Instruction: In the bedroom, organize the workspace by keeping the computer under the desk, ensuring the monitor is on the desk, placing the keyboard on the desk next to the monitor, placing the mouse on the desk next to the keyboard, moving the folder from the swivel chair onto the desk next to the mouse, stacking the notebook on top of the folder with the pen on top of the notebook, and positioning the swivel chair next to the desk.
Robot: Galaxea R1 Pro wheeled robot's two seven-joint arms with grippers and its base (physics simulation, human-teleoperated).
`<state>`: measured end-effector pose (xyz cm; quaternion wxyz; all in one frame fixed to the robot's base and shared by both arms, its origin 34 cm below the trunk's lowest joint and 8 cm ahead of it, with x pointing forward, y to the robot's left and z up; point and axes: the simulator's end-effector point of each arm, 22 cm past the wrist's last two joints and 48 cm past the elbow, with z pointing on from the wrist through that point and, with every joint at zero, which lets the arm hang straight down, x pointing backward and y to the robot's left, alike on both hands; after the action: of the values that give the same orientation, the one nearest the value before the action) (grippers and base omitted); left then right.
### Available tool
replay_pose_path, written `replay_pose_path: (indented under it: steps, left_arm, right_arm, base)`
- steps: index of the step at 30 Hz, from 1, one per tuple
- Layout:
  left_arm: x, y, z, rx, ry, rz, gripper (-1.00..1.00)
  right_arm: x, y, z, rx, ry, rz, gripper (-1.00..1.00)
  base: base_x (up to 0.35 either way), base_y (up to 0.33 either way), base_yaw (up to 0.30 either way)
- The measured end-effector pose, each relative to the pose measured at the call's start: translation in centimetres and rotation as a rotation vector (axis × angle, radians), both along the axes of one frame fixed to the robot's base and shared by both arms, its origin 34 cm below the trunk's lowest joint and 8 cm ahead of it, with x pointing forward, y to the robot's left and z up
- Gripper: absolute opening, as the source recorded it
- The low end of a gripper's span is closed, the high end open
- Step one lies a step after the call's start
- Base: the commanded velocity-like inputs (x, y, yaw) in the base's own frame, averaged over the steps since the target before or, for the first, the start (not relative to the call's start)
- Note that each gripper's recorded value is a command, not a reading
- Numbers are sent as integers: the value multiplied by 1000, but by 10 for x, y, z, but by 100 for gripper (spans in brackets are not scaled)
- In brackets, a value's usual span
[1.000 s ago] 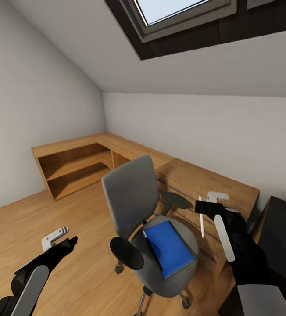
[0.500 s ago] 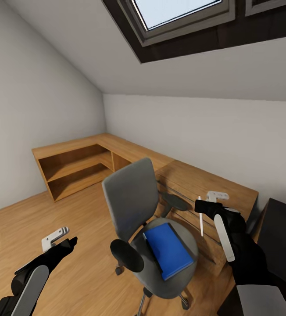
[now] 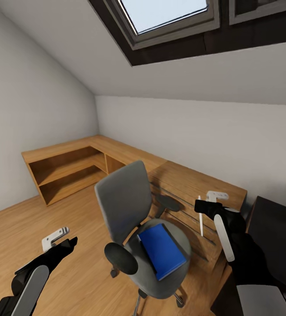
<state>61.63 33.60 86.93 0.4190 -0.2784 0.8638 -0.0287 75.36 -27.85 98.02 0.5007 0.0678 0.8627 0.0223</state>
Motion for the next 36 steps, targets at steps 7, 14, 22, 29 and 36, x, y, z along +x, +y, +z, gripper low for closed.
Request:
replay_pose_path:
  steps: [7,14,22,29,36]
  left_arm:
    - [0,-3,9,3,1,-9,100]
    - [-1,-27,16,4,8,-65,100]
    - [-6,-83,17,17,32,-192,100]
    - [-22,-105,14,88,91,-218,100]
    - [-26,-110,21,101,100,-229,100]
  right_arm:
    - [-1,0,9,0,1,0,-100]
    - [-2,0,17,0,5,0,-100]
    - [-3,-1,26,-1,6,-1,-100]
    - [-5,-2,34,-1,7,-2,-100]
    - [-7,-2,40,-1,11,-2,-100]
  base:
    - [0,0,-4]
    - [0,0,-14]
    - [0,0,-247]
    - [0,0,-266]
    - [0,0,-268]
